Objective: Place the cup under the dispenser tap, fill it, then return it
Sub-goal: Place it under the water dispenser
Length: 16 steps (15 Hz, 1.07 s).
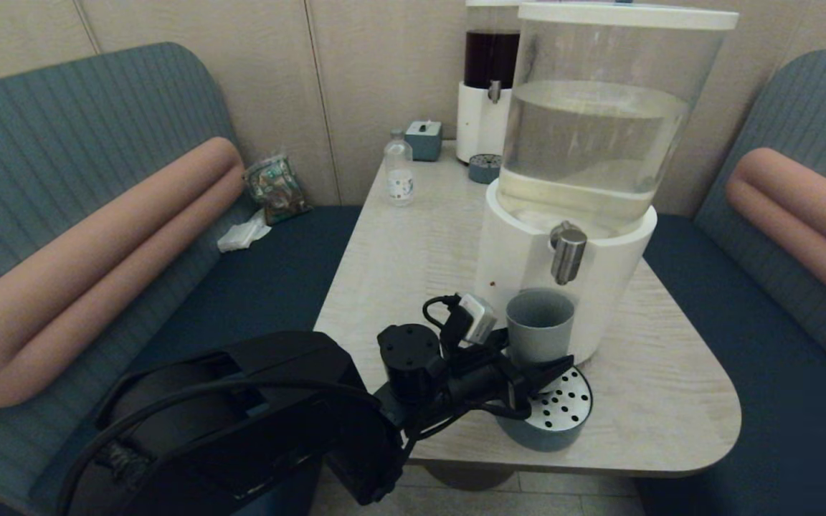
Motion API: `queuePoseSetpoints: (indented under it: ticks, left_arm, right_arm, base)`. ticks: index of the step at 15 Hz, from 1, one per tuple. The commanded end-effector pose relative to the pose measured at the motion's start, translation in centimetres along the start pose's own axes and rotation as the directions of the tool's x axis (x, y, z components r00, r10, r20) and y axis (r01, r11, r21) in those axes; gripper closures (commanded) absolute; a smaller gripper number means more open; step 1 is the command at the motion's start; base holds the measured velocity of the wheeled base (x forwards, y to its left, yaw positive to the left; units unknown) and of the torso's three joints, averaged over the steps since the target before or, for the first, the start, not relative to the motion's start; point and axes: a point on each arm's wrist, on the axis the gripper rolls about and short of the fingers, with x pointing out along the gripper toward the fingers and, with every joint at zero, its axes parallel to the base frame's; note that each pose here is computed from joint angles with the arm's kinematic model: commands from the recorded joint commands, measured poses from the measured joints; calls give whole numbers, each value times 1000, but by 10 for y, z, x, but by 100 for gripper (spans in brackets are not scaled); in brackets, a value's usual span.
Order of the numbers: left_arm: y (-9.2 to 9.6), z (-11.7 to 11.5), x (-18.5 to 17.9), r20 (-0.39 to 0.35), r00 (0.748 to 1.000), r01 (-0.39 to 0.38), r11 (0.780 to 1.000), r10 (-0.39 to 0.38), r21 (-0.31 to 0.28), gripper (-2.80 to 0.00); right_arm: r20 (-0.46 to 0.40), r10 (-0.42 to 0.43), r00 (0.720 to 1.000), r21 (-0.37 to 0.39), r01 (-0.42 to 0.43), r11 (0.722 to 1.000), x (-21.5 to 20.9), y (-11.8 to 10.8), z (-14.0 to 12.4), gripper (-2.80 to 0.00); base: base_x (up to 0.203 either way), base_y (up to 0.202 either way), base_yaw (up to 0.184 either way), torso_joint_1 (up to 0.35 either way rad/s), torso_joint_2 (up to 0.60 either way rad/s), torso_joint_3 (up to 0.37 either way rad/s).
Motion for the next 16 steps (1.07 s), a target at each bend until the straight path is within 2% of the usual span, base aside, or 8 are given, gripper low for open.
queuePoseSetpoints:
  ticks: [1, 9, 13, 16]
  left_arm:
    - [0, 2, 1, 12, 1000, 4, 1000, -4, 4, -280]
    - [-6, 12, -9, 0, 1000, -16, 1000, 16, 1, -280]
    - [-17, 17, -32, -59, 998, -29, 999, 28, -16, -280]
    - [-29, 34, -54, -86, 995, -44, 999, 42, -25, -280]
  right_arm:
    - [1, 1, 1000, -1, -1, 1000, 0, 0, 0, 0]
    - [1, 1, 1000, -1, -1, 1000, 0, 0, 0, 0]
    - [2, 1, 1000, -1, -1, 1000, 0, 0, 0, 0]
    - [2, 1, 1000, -1, -1, 1000, 0, 0, 0, 0]
  base:
    - [0, 0, 0, 0, 0, 0]
    - [0, 0, 0, 0, 0, 0]
    - [0, 0, 0, 0, 0, 0]
    - [0, 0, 0, 0, 0, 0]
